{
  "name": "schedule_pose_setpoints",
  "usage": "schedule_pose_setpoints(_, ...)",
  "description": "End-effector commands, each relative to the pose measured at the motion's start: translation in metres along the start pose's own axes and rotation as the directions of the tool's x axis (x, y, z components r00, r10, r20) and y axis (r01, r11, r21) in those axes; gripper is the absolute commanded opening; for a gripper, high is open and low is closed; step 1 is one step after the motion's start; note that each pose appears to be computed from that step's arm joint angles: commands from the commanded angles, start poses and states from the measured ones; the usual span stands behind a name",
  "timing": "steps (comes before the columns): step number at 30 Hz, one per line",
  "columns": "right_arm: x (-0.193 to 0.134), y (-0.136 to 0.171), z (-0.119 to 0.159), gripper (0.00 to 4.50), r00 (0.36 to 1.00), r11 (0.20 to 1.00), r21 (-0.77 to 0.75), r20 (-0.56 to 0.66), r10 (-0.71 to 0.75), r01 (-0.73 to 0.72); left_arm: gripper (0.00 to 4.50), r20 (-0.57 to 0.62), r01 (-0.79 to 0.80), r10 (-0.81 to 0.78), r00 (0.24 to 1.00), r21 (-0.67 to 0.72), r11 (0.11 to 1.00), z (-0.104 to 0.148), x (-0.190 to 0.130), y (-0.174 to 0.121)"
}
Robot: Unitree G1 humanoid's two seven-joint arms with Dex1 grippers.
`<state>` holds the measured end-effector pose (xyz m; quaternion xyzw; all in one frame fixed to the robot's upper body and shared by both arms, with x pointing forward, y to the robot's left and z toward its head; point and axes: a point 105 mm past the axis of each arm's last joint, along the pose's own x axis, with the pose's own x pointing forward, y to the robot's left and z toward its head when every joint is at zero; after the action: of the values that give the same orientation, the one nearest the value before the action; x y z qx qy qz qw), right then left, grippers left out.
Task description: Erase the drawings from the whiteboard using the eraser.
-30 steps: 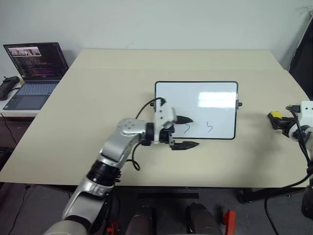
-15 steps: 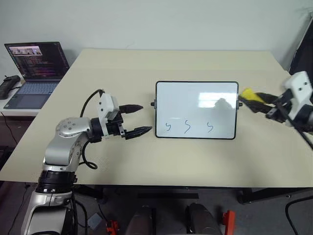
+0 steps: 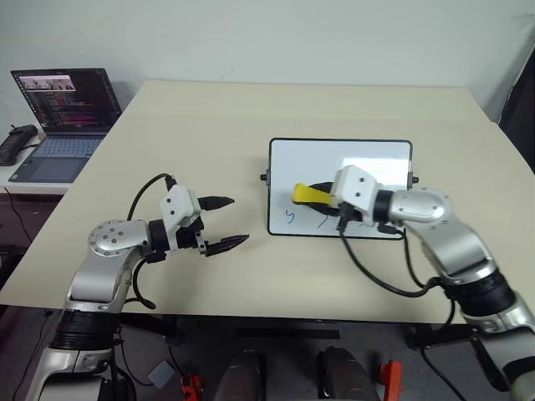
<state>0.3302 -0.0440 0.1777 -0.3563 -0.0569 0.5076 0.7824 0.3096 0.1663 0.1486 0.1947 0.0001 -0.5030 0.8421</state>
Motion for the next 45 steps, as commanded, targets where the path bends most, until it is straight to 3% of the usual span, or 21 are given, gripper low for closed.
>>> schedule_pose_setpoints(1, 0.009, -0.007, 0.0, 1.0, 1.0, 0.995, -0.098, -0.013, -0.014, 0.013, 4.5, 0.036, -0.008, 0.006, 0.999, 0.046, 0.999, 0.012, 0.002, -0.003)
schedule_pose_setpoints(26, 0.046, -0.025, -0.006, 1.0, 0.999, 0.983, -0.178, 0.012, -0.047, 0.048, 4.5, 0.037, -0.023, 0.023, 0.999, 0.003, 1.0, 0.008, 0.003, -0.016)
schedule_pose_setpoints(37, 0.058, -0.03, -0.027, 1.0, 0.996, 0.977, -0.209, -0.065, -0.064, 0.049, 4.5, 0.0, -0.048, 0.048, 0.999, 0.013, 0.999, -0.001, 0.0, -0.01)
schedule_pose_setpoints(45, 0.063, -0.015, -0.062, 1.0, 0.984, 0.977, -0.208, -0.176, -0.004, -0.033, 4.5, -0.007, -0.052, 0.053, 0.999, 0.015, 0.999, -0.003, -0.002, -0.008)
